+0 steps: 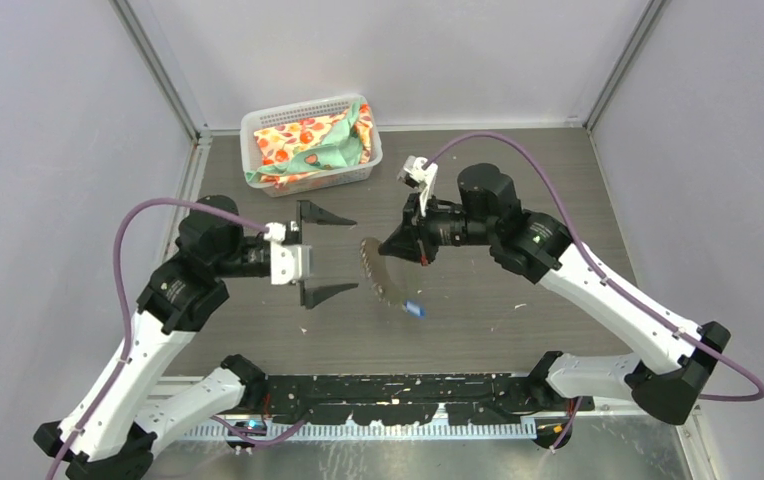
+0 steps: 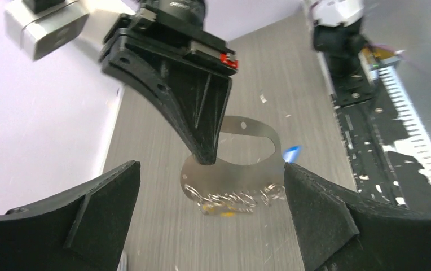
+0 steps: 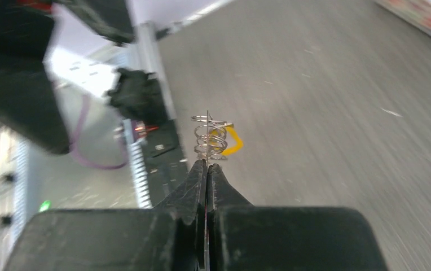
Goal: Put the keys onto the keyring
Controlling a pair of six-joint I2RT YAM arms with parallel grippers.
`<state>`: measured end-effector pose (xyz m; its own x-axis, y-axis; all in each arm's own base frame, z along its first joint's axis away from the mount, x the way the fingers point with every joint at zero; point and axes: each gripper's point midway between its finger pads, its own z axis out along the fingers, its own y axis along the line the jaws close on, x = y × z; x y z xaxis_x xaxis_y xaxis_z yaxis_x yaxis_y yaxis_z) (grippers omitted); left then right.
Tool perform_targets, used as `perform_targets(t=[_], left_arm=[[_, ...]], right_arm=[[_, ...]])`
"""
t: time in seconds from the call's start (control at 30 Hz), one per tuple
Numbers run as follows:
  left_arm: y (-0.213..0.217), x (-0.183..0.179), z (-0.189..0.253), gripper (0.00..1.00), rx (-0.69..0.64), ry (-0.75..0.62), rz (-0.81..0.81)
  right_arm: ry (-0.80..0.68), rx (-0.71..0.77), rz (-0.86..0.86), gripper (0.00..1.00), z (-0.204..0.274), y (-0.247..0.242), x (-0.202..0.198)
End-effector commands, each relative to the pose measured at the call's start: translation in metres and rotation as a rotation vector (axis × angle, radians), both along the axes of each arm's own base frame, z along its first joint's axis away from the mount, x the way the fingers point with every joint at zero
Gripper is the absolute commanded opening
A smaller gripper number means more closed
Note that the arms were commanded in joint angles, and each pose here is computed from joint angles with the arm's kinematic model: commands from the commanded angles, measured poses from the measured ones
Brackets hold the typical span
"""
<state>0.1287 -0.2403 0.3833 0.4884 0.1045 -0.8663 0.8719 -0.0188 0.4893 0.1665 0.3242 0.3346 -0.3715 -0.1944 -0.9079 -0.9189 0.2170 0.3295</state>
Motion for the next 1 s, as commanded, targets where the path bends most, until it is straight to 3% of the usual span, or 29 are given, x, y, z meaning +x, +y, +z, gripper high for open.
perform_targets(t=[0.0, 0.27, 0.4, 0.53, 0.67, 0.83, 0.97], left_arm=[[0.012, 0.063, -0.013, 1.0, 0.024, 0.121, 0.336], [0.072, 0.16, -0.092, 1.0, 0.134, 0.582, 0.75], [0.112, 0.192, -0.119, 1.0, 0.159, 0.671, 0.953], [0.148, 0.204, -0.148, 1.0, 0.205, 0.75, 1.08], [0.177, 0.207, -0.176, 1.0, 0.314, 0.785, 1.162], [0.198, 0.213, -0.186, 1.0, 0.259, 0.784, 1.203], [0.194, 0.212, -0.194, 1.0, 0.216, 0.763, 1.188]], right_arm=[[-0.034, -0.203, -0.395, 0.01, -0.037, -0.024, 0.076], [0.074, -0.296, -0.529, 0.01, -0.107, -0.002, 0.144], [0.168, -0.246, -0.435, 0.01, -0.125, 0.027, 0.153], [0.31, -0.107, -0.433, 0.01, -0.143, 0.026, 0.178], [0.392, -0.172, -0.491, 0.02, -0.193, -0.001, 0.203], [0.462, -0.314, -0.536, 0.2, -0.252, -0.029, 0.207], [0.45, -0.404, -0.595, 0.38, -0.274, -0.047, 0.209]])
